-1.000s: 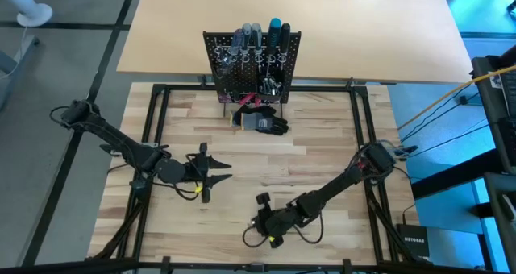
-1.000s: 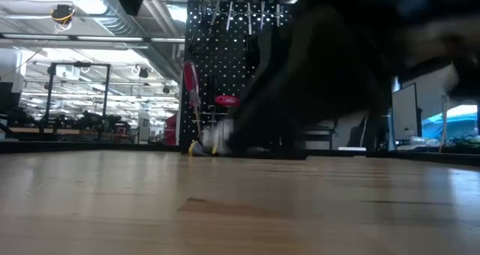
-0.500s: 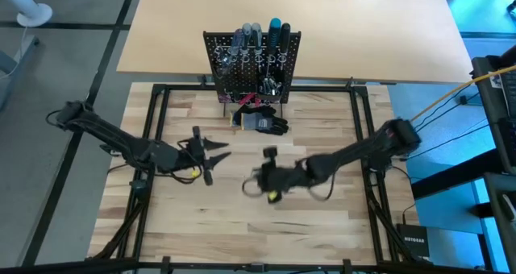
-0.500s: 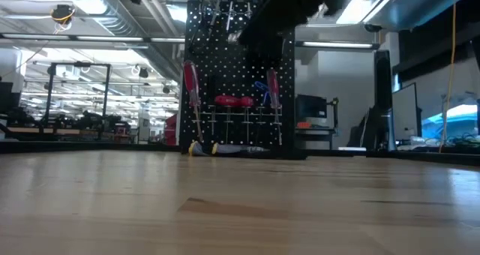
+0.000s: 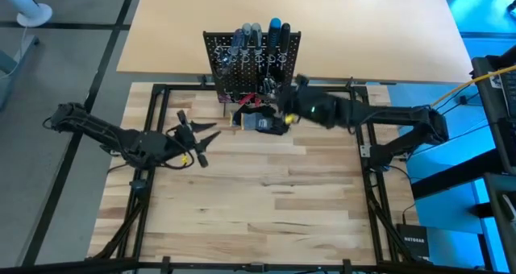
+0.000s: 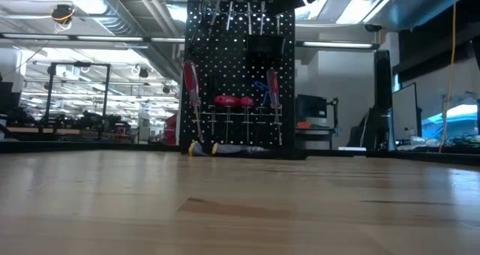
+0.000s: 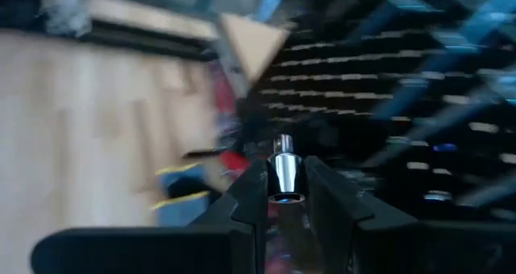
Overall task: Hang tools onto peg board
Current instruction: Put the socket into the pegboard bin, then return to Home Position
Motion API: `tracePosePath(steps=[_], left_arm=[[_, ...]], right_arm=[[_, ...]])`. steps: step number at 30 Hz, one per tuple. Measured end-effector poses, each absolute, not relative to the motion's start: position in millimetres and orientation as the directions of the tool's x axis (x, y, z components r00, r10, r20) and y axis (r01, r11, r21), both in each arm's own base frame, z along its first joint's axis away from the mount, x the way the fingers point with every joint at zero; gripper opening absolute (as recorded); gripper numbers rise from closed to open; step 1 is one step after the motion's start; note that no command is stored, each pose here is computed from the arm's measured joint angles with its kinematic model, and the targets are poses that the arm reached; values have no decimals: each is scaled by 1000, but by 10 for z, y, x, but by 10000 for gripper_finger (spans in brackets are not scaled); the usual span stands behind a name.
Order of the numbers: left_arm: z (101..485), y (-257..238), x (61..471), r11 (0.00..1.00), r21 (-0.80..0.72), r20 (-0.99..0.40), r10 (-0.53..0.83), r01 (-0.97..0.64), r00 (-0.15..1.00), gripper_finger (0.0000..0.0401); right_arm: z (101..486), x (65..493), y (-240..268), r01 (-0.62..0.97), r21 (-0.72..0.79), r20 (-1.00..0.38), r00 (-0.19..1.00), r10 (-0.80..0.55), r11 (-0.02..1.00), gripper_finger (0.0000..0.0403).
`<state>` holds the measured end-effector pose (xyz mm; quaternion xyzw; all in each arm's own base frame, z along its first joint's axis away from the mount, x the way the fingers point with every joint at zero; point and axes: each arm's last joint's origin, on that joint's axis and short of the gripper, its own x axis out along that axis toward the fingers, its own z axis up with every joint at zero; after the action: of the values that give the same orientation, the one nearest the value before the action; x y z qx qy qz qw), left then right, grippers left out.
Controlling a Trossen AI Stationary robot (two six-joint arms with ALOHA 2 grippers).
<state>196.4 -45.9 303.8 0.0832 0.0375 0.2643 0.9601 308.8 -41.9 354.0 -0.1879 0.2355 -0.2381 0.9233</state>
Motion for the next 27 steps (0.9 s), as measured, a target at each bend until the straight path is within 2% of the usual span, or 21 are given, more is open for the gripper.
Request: tracePosePath(steps=[7, 16, 27], left_arm=[[3014, -223, 1982, 785, 252, -55, 596, -567, 801, 116], [3002, -56, 2010, 800, 271, -72, 572, -535, 817, 116], [2943, 34, 2014, 856, 162, -135, 512, -491, 848, 116]], right_arm=[[3668, 3004, -922, 471, -370, -250, 780, -574, 801, 71], [3600, 3015, -1138, 474, -324, -268, 784, -560, 819, 78], [3628, 2965, -1111, 467, -327, -279, 783, -556, 822, 195]])
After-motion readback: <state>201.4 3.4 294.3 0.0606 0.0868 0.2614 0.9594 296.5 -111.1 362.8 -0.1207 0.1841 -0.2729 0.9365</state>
